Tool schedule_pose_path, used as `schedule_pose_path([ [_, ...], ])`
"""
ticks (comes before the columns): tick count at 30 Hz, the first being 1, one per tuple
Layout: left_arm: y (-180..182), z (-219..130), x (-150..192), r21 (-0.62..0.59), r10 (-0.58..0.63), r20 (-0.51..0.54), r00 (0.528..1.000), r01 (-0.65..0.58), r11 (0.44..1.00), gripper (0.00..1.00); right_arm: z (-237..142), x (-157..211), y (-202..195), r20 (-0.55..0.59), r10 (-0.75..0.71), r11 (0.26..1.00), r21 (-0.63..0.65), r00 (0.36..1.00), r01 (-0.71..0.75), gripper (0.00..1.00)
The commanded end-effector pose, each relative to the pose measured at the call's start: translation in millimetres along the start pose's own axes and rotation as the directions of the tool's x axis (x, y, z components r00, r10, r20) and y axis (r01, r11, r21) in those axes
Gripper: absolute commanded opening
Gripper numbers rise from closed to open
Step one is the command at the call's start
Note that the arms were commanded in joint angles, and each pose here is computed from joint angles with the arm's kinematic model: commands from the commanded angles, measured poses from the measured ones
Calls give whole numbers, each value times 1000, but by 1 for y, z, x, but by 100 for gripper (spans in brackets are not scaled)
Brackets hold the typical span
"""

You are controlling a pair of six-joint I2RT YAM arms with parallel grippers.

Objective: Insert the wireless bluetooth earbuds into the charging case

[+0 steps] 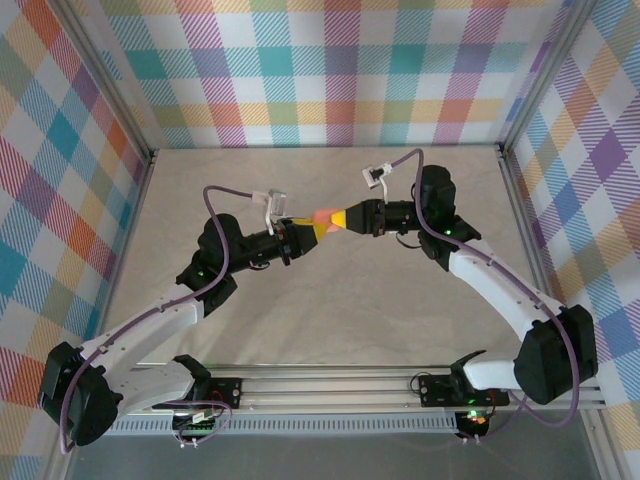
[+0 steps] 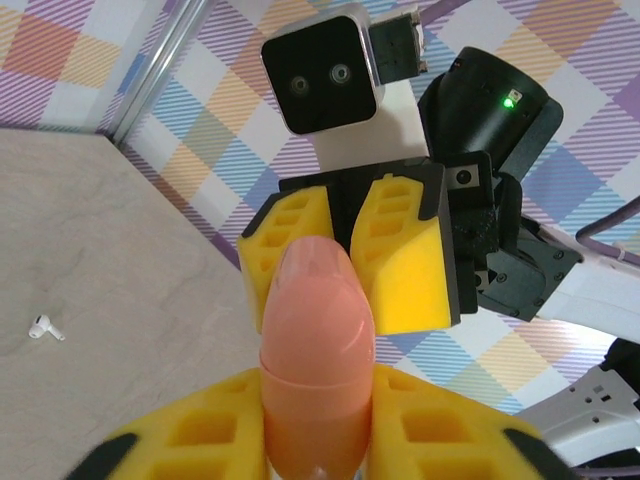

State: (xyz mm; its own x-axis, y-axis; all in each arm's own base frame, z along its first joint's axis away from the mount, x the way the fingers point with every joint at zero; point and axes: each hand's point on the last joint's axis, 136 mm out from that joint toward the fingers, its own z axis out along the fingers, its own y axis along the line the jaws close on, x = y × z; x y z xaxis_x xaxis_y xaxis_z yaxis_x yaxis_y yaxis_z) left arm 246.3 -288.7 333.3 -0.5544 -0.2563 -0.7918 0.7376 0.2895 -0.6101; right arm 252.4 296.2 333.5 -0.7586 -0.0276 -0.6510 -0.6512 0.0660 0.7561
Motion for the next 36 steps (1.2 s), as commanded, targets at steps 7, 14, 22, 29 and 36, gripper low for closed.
schedule_pose_path([
  [7,10,-15,-17,-139,63,70,996,-53,989,78,6,-4,-20,-7,64,994,94,998,-63,8],
  [14,27,-32,-14,-287,105,30,994,-92,954,95,3,-15,-54,7,145,968,204,989,-144,9],
  [22,74,-66,0,-563,100,-46,994,-108,820,95,1,-24,-135,33,287,897,342,957,-280,8],
  [29,105,-87,22,-678,56,-97,994,-107,728,95,3,-28,-224,27,383,812,467,923,-350,10],
  [36,126,-105,41,-738,28,-110,994,-100,667,96,2,-13,-299,41,469,698,595,882,-399,10],
])
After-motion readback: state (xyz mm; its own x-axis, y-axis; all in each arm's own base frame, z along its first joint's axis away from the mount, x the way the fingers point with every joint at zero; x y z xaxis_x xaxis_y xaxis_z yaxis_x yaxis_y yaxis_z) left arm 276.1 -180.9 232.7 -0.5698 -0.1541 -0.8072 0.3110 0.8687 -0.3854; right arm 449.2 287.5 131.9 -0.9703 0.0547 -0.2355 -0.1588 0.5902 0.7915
